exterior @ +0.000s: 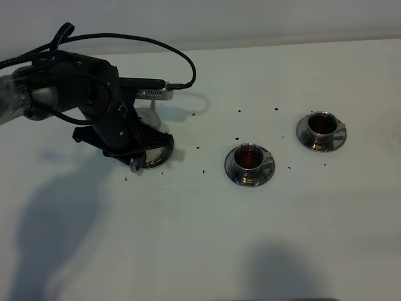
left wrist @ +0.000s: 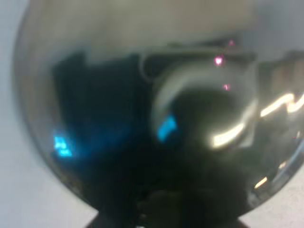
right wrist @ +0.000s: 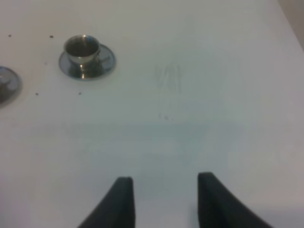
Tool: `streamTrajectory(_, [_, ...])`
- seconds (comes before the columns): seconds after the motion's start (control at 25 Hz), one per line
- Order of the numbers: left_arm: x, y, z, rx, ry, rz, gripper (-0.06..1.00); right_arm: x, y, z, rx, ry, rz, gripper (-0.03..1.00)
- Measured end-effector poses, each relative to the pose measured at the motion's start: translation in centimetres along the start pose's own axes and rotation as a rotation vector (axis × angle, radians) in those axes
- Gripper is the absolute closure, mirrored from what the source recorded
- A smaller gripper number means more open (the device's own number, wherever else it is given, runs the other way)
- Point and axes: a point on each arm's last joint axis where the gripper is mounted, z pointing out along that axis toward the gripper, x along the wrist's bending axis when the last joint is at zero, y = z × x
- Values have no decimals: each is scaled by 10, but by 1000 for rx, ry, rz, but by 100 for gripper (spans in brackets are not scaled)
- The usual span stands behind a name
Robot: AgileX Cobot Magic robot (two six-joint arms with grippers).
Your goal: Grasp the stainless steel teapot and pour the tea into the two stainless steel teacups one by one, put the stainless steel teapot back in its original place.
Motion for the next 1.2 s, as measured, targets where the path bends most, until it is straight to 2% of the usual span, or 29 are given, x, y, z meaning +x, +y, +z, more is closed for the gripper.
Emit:
streamTrajectory(0.24, [0, 0, 0, 6, 1, 0, 42, 0, 0, 0, 0, 0, 0, 66])
streamTrajectory(0.4, [1, -6, -12, 41, 9, 1, 39, 0, 0, 0, 0, 0, 0, 66])
streamTrajectory(0.56, [4, -25, -49, 158, 14, 24, 38, 0, 0, 0, 0, 0, 0, 66])
streamTrajectory(0.72, [7, -56, -81, 273, 29, 68, 38, 0, 0, 0, 0, 0, 0, 66])
streamTrajectory(0.96, [20, -126, -98, 312, 34, 83, 38, 0, 0, 0, 0, 0, 0, 66])
streamTrajectory(1.2, [37, -191, -117, 247, 26, 102, 38, 0, 0, 0, 0, 0, 0, 66])
